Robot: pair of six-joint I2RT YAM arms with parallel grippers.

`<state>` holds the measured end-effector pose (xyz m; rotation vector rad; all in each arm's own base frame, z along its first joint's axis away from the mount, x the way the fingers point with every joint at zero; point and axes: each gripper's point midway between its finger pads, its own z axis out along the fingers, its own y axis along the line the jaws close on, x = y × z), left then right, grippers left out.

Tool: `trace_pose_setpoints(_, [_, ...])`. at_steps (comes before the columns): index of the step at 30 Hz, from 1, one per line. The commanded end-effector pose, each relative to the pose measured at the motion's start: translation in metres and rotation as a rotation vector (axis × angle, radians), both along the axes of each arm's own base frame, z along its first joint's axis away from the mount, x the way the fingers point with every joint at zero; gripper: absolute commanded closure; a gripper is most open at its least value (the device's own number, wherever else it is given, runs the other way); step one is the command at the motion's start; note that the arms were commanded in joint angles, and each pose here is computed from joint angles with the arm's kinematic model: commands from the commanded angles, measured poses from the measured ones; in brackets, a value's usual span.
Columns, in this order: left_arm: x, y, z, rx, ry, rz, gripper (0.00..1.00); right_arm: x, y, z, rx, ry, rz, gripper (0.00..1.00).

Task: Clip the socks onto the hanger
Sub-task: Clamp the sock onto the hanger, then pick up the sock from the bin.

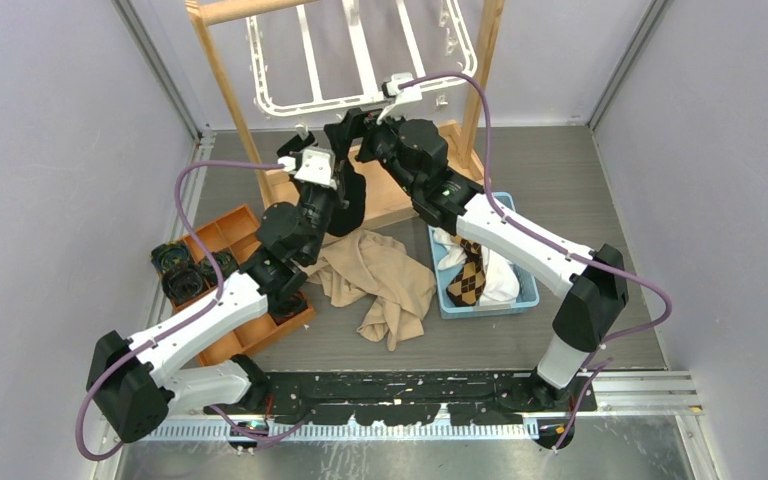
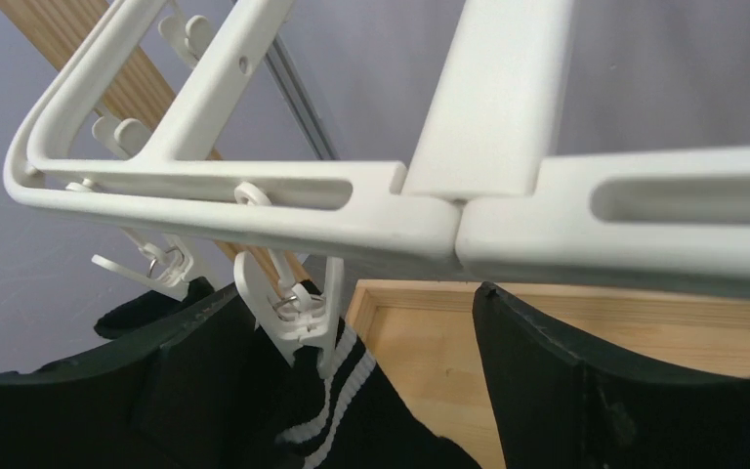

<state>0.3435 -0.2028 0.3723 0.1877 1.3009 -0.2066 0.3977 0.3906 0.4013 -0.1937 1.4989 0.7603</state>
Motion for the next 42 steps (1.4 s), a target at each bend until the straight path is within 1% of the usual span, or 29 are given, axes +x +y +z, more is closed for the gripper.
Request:
trace_pose_setpoints(1, [-0.014,0.015,0.023,-0.079,-0.039,0.012,0.8,-0.025,-0.019,0.049,0.076,-0.103,0.021,0.11])
trace_pose_setpoints(2, [-0.017,0.017,0.023,-0.082,-0.034,0.01,0.74,-0.028,-0.021,0.049,0.07,-0.105,0.028,0.07])
trace_pose_setpoints(4, [-0.021,0.02,0.022,-0.086,-0.023,0.004,0.65,-0.034,-0.023,0.048,0.058,-0.11,0.043,0.02])
trace_pose_setpoints(5, [-0.024,0.021,0.02,-0.084,-0.012,-0.004,0.62,-0.038,-0.025,0.048,0.054,-0.118,0.054,0.01])
trace_pose_setpoints(6, [-0.027,0.022,0.02,-0.087,-0.006,-0.013,0.57,-0.042,-0.026,0.047,0.048,-0.126,0.066,0.0])
trace_pose_setpoints(10, [-0.041,0.023,0.018,-0.088,0.022,-0.068,0.47,-0.055,-0.036,0.045,0.037,-0.153,0.083,0.0])
trace_pose_setpoints(15, [-0.068,0.017,0.016,-0.078,0.05,-0.198,0.32,-0.075,-0.047,0.045,0.022,-0.208,0.122,0.0])
trace_pose_setpoints(18, [-0.086,0.012,0.012,-0.056,0.072,-0.289,0.26,-0.089,-0.056,0.042,0.028,-0.229,0.148,0.0])
trace_pose_setpoints(22, [-0.11,0.008,0.001,-0.05,0.123,-0.394,0.2,-0.105,-0.069,0.034,0.003,-0.233,0.169,0.0])
trace_pose_setpoints(26, [-0.125,0.013,-0.009,-0.094,0.19,-0.429,0.17,-0.116,-0.092,0.018,-0.038,-0.204,0.134,0.0])
trace_pose_setpoints(31, [-0.137,0.009,-0.018,-0.164,0.243,-0.481,0.13,-0.123,-0.135,-0.004,-0.124,-0.167,0.014,0.0])
trace_pose_setpoints(34, [-0.14,0.004,-0.025,-0.207,0.275,-0.507,0.11,-0.128,-0.168,-0.014,-0.134,-0.145,-0.09,0.0])
trace_pose_setpoints(39, [-0.144,-0.003,-0.04,-0.253,0.334,-0.542,0.07,-0.133,-0.213,-0.051,-0.179,-0.017,-0.241,0.0])
trace_pose_setpoints(42, [-0.145,-0.003,-0.05,-0.299,0.379,-0.541,0.0,-0.137,-0.233,-0.071,-0.193,0.049,-0.303,0.0])
